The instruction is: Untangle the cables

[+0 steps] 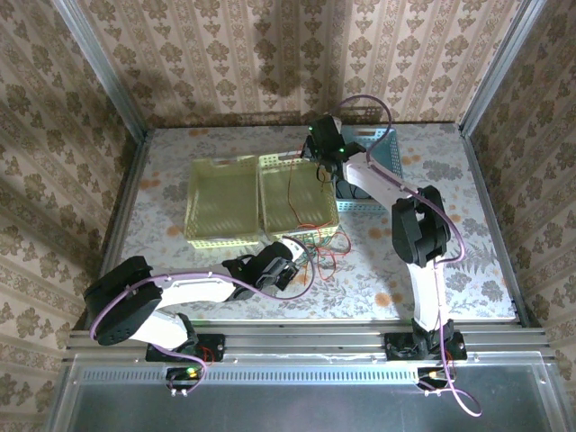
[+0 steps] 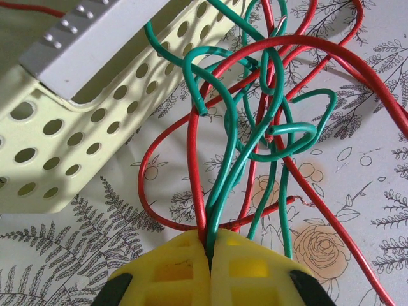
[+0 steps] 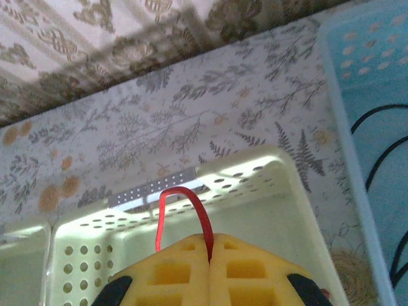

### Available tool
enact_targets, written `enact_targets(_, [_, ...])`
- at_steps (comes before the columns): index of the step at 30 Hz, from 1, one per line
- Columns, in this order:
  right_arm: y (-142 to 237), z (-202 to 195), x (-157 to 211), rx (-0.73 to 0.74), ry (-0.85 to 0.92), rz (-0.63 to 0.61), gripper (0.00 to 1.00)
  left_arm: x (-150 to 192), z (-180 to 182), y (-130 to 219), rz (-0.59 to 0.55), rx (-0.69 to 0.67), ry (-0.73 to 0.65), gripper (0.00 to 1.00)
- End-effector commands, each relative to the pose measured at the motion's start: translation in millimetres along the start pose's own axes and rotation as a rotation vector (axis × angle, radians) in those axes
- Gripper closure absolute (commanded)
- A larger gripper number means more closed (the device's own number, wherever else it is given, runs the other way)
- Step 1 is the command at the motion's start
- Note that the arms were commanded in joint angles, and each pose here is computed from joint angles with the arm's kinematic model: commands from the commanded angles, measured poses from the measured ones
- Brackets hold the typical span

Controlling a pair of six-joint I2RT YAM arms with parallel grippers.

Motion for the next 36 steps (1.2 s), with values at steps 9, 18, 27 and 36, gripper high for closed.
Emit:
enact_targets(9, [-14.3,-13.8,62.9,0.068,0.046,0.225,1.00,-11.1,-2.3,3.9,-0.030,-0.006,0.016,1.00])
enact_targets(18, [18.8,-16.9,62.9,-0.036,0.059,0.209,0.59,-16.0,-2.1,8.7,-0.054,-0.004,0.017,1.00])
enact_targets(27, [107.3,-20.6,49.1,-0.213,0.263,0.165,0.51,-15.9,-2.2,8.6,-0.062,0.000,0.017,1.00])
enact_targets(36, [128.1,-31.0,103.3,-0.442,0.344,0.399,0.51,-16.8,-3.7,8.8,-0.071,0.021,0.010,1.00])
Point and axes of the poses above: each hand's point on the last joint's axis, 136 mm out from that joint toward the fingers, its own y axis back along the fingers, its own z axis along the line the jaws close on, x = y × z, the point moved 10 cm from there along y, back along the fingers, and after that the axes turned 6 degrees about y, right-handed, at the moved point
